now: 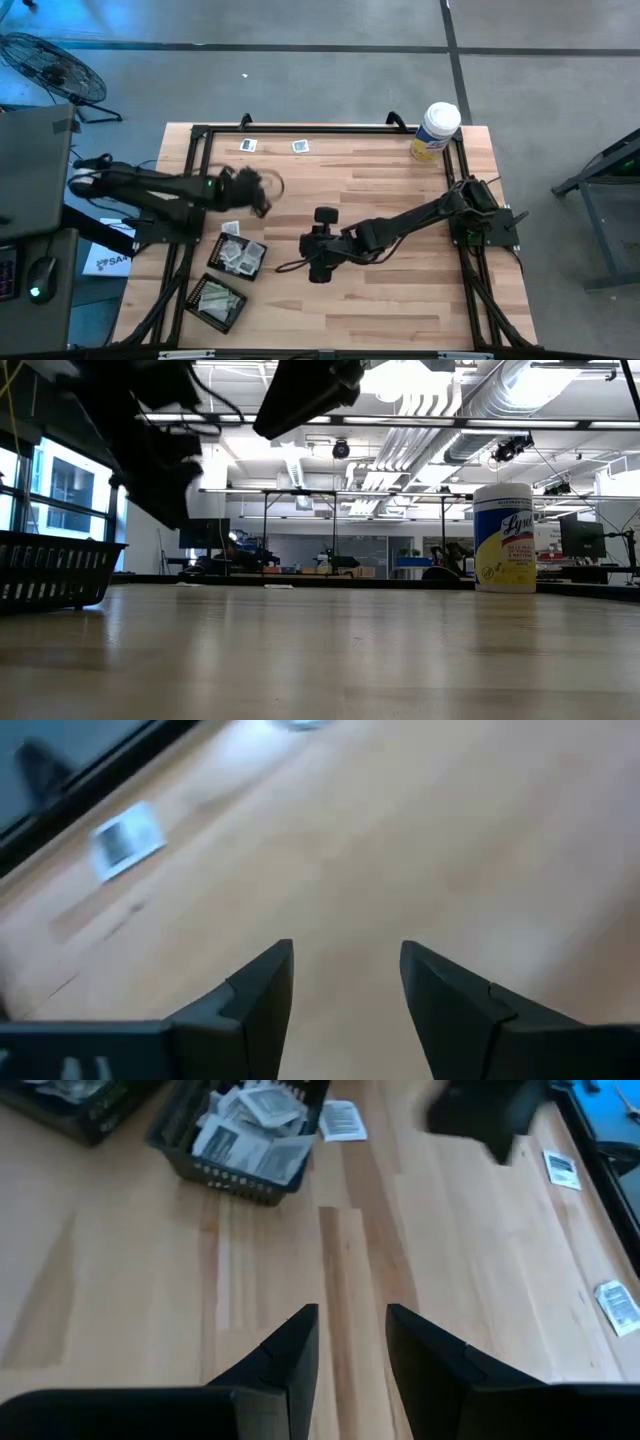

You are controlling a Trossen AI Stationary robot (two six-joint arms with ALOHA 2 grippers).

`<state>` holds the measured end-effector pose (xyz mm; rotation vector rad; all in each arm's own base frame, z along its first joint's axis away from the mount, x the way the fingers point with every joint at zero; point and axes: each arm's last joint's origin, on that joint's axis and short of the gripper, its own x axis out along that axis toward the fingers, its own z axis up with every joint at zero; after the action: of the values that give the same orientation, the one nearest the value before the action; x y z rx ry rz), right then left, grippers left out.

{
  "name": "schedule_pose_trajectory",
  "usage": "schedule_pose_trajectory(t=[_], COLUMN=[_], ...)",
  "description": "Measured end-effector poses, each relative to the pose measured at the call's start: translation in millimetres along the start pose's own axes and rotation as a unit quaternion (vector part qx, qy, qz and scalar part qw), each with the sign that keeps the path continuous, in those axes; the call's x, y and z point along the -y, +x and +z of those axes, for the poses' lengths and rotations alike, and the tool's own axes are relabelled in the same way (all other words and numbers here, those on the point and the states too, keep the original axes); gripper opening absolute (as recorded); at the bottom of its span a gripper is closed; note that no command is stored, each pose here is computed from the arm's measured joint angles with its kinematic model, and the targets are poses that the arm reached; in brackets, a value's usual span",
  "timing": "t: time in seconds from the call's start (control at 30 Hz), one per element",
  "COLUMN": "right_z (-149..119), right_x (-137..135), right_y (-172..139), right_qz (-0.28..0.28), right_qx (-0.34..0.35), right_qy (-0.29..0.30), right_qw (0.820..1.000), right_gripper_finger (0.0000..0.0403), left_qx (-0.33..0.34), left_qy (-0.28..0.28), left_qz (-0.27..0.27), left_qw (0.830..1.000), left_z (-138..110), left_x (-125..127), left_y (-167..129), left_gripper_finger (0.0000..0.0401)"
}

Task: Pick & Place First Aid Supplies
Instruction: Put the towelette pack into the top black bin

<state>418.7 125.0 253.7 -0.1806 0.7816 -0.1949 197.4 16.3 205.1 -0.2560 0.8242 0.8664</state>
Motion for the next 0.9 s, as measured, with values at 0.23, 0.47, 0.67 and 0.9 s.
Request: schedule_pose_trajectory(t=[0.23,0.47,0.67,0.9], right_z=[-4,-7,-7,-8], right_x=[-17,-30,-31,-31], right_y=[-9,-16,-17,-17], right_qz=[0.018,0.029,0.029,0.027], right_qx=[-0.004,0.000,-0.001,-0.003], right_qy=[-0.024,-0.054,-0.060,-0.058], right_qw=[1.000,0.998,0.998,0.998], right_gripper_finger=[0.0112,0.0112,0.0112,0.0112], left_qx=[0.049,0.049,0.013,0.000], left_qy=[-0.166,-0.231,-0.252,-0.262], left_qz=[0.044,0.107,0.154,0.191], left_qw=[0.984,0.966,0.955,0.946], left_z=[19,28,36,46], left_x=[-57,-98,-119,-130], left_y=[60,105,139,161], left_gripper_finger=[0.0182,0.0182,0.0182,0.0182])
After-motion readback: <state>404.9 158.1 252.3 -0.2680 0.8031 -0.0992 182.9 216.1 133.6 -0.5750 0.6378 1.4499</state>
